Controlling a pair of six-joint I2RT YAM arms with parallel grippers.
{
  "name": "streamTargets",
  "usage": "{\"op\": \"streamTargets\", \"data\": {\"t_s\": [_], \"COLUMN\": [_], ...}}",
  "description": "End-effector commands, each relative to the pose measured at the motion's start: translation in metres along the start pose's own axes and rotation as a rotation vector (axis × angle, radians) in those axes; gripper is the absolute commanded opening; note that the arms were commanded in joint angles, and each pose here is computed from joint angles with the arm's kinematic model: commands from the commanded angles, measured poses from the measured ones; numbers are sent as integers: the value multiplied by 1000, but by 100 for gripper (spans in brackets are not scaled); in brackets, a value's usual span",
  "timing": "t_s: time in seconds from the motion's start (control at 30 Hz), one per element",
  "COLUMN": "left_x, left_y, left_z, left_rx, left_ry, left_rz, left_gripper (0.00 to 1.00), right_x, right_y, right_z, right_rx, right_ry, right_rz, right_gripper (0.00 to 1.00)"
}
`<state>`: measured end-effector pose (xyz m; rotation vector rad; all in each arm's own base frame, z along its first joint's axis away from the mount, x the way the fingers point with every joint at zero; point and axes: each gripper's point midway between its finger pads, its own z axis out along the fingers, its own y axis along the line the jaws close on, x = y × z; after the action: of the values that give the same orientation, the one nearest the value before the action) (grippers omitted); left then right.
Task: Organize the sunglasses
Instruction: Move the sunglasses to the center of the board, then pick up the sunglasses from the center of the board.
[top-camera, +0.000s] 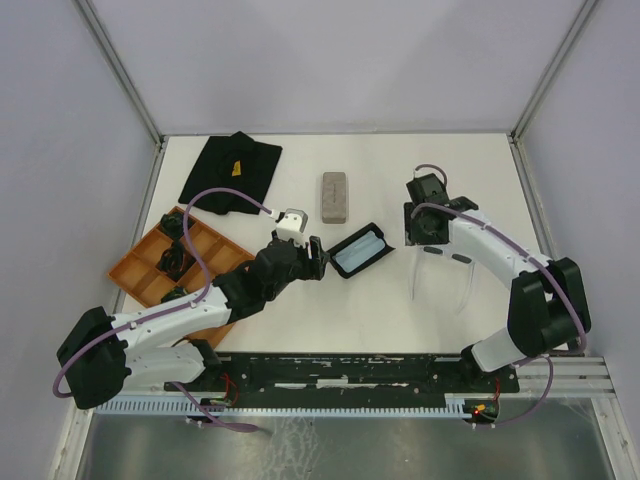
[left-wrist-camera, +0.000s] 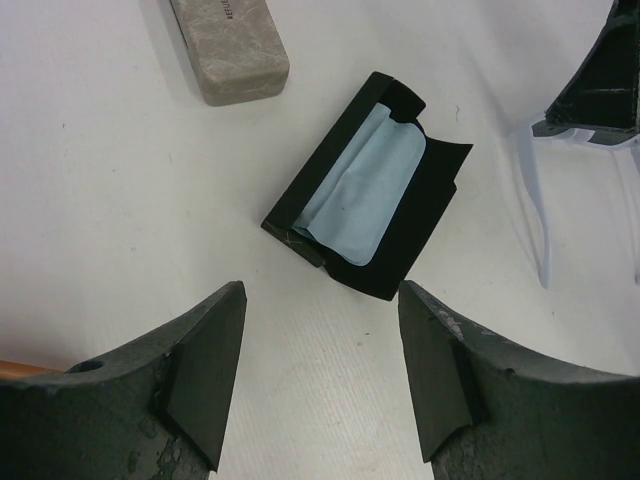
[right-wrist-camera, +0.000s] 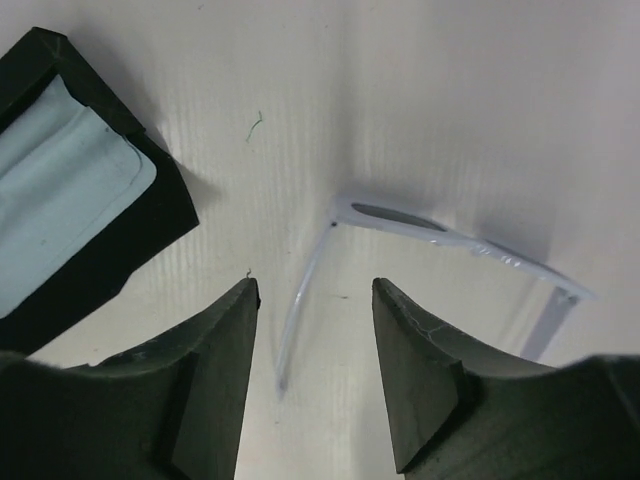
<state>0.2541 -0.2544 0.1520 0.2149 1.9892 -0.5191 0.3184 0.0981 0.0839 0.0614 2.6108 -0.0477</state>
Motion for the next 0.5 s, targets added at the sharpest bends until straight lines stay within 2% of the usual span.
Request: {"op": "streamTargets", "data": {"t_s": [0.0, 0.1, 0.23, 0.47], "left_x": [-16, -16, -15, -14], "left_y": [-7, -8, -10, -15], "left_z": [-2, -2, -2, 0], "left_rx": [24, 31, 42, 59], "left_ry": [-40, -41, -34, -24], "left_rz": [3, -1, -3, -6], "left_gripper": [69, 69, 69, 69], "right_x": [-15, -14, -3, -7], "right_y": [-34, -55, -76, -84], "right_z": [-23, -24, -12, 12], "right_rx": [123, 199, 215, 196], "right_ry": [-21, 5, 92, 137], "right_rz": [-198, -186, -161, -178], "right_gripper": [61, 63, 59, 54]}}
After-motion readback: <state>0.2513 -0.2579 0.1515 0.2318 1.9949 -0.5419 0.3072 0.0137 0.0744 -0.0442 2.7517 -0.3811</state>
